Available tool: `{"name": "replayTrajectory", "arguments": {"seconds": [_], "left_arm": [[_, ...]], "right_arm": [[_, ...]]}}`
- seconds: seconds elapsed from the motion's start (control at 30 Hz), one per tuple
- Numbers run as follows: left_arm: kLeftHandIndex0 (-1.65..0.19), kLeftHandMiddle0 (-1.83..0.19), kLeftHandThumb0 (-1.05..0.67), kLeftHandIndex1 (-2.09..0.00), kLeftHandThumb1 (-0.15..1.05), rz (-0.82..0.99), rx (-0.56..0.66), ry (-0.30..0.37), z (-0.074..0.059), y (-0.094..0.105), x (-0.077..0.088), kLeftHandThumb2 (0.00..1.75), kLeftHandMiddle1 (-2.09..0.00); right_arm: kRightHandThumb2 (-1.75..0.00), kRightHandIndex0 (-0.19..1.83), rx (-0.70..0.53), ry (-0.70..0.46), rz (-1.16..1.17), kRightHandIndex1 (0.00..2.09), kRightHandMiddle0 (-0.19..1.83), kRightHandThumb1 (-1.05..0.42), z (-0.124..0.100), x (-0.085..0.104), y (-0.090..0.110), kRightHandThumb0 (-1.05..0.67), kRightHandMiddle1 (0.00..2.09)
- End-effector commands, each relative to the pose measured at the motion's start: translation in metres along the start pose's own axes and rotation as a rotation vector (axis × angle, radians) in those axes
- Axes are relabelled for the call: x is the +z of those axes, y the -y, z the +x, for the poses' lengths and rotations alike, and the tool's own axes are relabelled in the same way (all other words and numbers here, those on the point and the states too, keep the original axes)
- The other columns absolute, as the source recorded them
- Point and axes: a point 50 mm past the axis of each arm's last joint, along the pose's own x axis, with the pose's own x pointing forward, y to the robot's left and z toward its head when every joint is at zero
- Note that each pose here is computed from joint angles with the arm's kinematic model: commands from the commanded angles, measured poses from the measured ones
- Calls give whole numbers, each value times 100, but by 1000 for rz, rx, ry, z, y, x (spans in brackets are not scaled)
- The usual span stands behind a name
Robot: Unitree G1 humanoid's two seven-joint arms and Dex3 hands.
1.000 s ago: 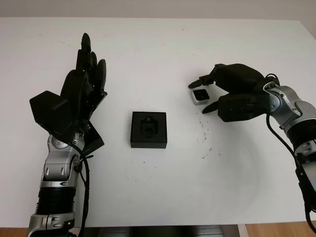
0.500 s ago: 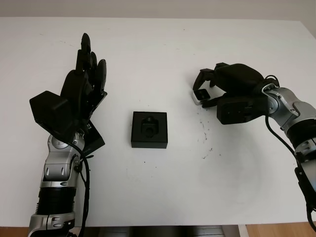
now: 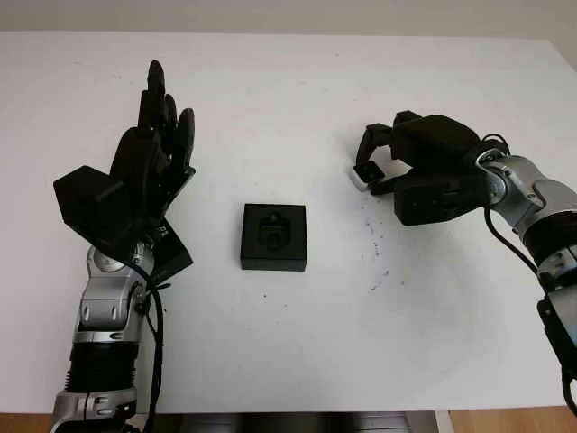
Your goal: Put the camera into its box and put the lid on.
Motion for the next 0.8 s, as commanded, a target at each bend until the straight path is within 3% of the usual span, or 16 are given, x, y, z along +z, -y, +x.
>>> {"name": "replayTrajectory", "arguments": {"seconds": [0.0,0.17,0.3,0.57,0.77], "left_arm": [[19,19,-80,0,105,-8,5,12,-1,-1,3,53,0],[19,19,-80,0,105,-6,6,5,-1,-1,2,53,0],[19,19,-79,0,105,-17,19,1,-2,-1,1,52,0],[19,19,-79,0,105,-25,15,0,-2,-1,1,51,0],[19,19,-80,0,105,-13,8,-4,-2,-2,1,51,0]], "right_arm": [[-6,-3,26,-7,4,180,32,-98,-5,-5,-9,-37,126],[-5,3,16,22,30,121,38,-101,-7,-4,-12,-34,120],[-5,15,-25,50,93,73,36,-99,-8,-1,-15,-36,133],[-5,16,-71,36,294,70,27,-103,-9,-2,-26,-39,167],[-5,16,-91,6,434,74,27,-102,-9,-3,-34,-39,170]]}}
